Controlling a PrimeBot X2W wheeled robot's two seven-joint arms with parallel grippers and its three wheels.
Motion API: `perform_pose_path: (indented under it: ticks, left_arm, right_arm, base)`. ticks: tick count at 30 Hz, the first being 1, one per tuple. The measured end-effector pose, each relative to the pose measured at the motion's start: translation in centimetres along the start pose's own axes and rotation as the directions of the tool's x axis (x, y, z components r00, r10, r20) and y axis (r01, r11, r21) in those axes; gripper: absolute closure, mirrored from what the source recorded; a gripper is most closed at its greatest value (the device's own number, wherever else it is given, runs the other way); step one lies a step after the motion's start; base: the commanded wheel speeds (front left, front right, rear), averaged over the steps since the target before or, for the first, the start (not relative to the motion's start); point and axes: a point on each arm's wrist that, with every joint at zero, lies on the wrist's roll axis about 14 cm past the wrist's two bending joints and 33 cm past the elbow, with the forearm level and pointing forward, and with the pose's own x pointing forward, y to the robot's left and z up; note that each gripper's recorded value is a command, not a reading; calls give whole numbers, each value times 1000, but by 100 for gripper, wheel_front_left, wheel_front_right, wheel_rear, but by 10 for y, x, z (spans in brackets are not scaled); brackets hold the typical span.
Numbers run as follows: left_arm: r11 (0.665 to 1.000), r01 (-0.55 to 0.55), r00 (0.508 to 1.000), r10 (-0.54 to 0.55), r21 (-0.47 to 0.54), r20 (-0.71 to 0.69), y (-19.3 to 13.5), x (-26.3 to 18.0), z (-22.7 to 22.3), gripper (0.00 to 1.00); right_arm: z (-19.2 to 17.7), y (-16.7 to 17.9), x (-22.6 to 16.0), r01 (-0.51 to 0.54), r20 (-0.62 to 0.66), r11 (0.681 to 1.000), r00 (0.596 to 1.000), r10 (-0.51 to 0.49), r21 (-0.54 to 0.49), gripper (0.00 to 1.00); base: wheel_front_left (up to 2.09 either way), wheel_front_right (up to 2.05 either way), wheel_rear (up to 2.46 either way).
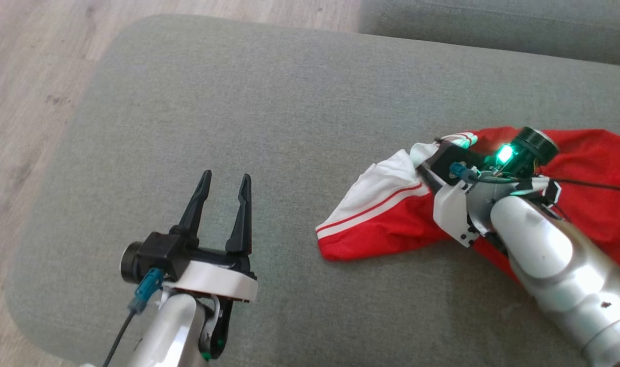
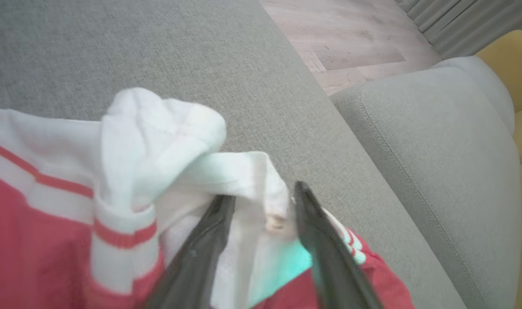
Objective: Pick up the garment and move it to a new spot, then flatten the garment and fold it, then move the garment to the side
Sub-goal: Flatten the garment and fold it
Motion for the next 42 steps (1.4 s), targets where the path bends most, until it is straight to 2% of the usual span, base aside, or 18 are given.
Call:
perform_pose_path:
  ticks: [3,11,12,13,19,22,25,26,27,30,32,36,42]
  left_arm:
    - [1000,-10,1000,10,-6,8,1,-2,3,0]
    - [1000,-5,999,6,-6,33,-1,-4,11,0]
    - [1000,-4,999,4,-5,40,-2,-4,14,0]
    - [1000,-4,999,4,-5,40,-2,-4,14,0]
    - [1000,-6,999,6,-2,54,-1,-7,19,0]
    - [1000,-18,999,18,1,50,3,-9,17,0]
    - [999,-39,998,39,0,43,9,-13,15,0]
    - [999,-49,998,49,-3,39,12,-14,14,0]
    - [998,-58,998,58,-4,34,15,-15,13,0]
    - [997,-78,997,78,0,24,21,-15,10,0]
    - [996,-90,996,90,5,20,25,-15,10,0]
    - [996,-89,996,89,3,19,24,-12,9,0]
    - [999,-43,998,43,10,43,12,-3,16,0]
  right_arm:
    - [7,-10,0,8,20,1000,1000,-8,11,100]
    - [63,-60,-11,105,196,988,972,-126,111,100]
    - [80,-75,-18,134,249,978,954,-170,158,100]
    - [80,-75,-18,134,249,978,954,-170,158,100]
    - [124,-128,-38,222,368,943,879,-304,250,100]
    - [139,-158,-41,265,398,919,840,-370,293,100]
    - [145,-183,-38,305,398,899,817,-417,314,100]
    - [143,-188,-34,319,386,899,821,-421,302,62]
    - [137,-191,-27,328,355,900,836,-419,289,0]
    - [107,-186,-3,323,250,903,884,-394,282,0]
    - [93,-181,6,313,217,899,897,-386,306,0]
    - [86,-174,6,306,228,892,892,-391,332,0]
    - [63,-155,-13,303,225,857,879,-420,417,0]
  base:
    - [0,0,0]
    - [0,0,0]
    - [0,0,0]
    - [0,0,0]
    - [0,0,0]
    - [0,0,0]
    - [0,0,0]
    - [0,0,0]
    - [0,0,0]
    - [0,0,0]
    - [0,0,0]
    - [0,0,0]
    - [0,0,0]
